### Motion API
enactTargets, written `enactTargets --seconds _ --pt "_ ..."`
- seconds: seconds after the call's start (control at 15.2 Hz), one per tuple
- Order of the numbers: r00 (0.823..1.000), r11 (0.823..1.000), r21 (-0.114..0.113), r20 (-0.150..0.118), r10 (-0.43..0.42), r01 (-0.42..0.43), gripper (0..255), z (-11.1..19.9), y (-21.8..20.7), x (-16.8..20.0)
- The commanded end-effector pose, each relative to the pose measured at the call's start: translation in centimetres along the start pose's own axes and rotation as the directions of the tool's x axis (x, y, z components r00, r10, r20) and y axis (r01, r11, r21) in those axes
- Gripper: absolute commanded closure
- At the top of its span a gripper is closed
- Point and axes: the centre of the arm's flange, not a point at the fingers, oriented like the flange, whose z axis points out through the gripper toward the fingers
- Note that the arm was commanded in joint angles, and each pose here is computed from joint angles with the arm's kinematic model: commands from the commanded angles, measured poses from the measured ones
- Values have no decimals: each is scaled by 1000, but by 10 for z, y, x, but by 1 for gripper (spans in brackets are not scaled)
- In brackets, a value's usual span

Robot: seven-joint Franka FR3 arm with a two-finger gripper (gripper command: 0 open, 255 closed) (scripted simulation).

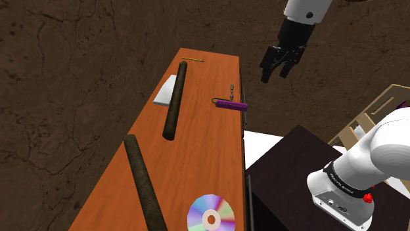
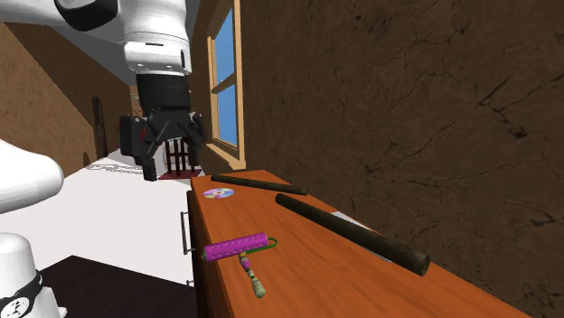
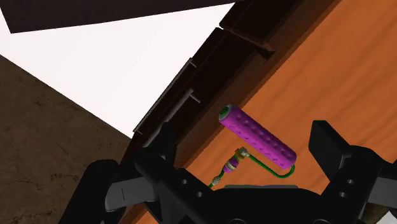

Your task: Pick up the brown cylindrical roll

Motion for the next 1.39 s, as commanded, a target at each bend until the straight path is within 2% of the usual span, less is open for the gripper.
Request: enactTargets --seconds 0.0,0.33,0.66,0.99,1.32 --pt "999 999 11 -12 49 -49 0 8 -21 14" --pt "986 987 35 -35 161 -160 0 32 -66 49" --pt "961 961 62 -56 272 -268 0 54 -107 89" --pt "922 924 90 -74 379 -372 0 74 -144 134" --pt "872 874 121 -88 482 -471 0 92 -176 183"
